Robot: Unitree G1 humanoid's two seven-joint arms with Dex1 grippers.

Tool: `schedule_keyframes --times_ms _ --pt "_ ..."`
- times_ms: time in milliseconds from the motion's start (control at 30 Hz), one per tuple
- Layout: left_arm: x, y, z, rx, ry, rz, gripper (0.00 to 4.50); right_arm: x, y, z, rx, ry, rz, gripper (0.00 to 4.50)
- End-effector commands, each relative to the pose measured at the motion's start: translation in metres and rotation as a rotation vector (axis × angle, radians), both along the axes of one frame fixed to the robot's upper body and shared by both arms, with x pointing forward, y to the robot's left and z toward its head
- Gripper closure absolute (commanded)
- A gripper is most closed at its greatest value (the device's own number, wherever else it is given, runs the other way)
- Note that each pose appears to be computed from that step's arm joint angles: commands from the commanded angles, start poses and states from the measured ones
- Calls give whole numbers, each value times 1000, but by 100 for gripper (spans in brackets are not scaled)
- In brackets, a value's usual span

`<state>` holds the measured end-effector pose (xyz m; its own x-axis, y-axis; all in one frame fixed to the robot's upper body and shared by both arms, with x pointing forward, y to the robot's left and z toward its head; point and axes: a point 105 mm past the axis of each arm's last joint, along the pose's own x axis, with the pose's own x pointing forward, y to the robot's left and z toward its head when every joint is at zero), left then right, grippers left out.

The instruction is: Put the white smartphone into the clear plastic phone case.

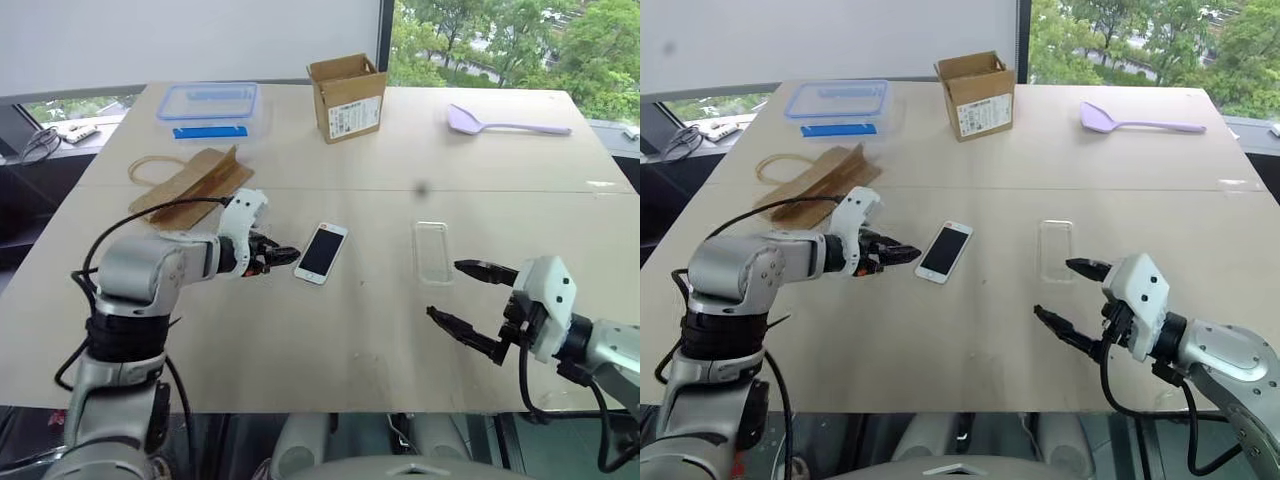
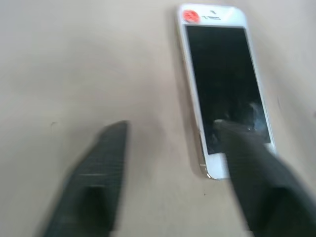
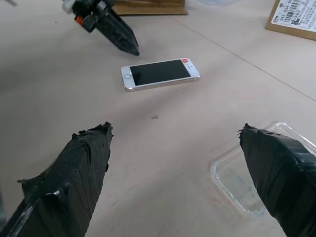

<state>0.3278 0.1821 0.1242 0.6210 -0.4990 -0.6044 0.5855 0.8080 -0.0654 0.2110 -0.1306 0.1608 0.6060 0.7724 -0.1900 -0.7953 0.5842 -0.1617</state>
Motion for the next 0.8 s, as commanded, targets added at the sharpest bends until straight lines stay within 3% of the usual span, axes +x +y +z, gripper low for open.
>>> schedule_keyframes --times_ms 33,67,100,333,667,800 --pt "5 3 8 113 -151 -133 374 -5 5 9 -4 -45 20 0" --pt "6 3 6 119 -154 -141 427 -5 5 8 -4 -44 20 0" --pt "7 2 2 138 -161 -154 444 -5 6 9 -4 -45 20 0" --pt "-3 -28 -23 150 -157 -314 444 -4 10 10 1 -52 25 0" --pt "-49 -102 -13 -145 -112 -683 444 -3 8 12 -15 -60 32 0" --pt "-28 -101 7 -210 -188 -605 444 -5 8 13 -19 -62 30 0"
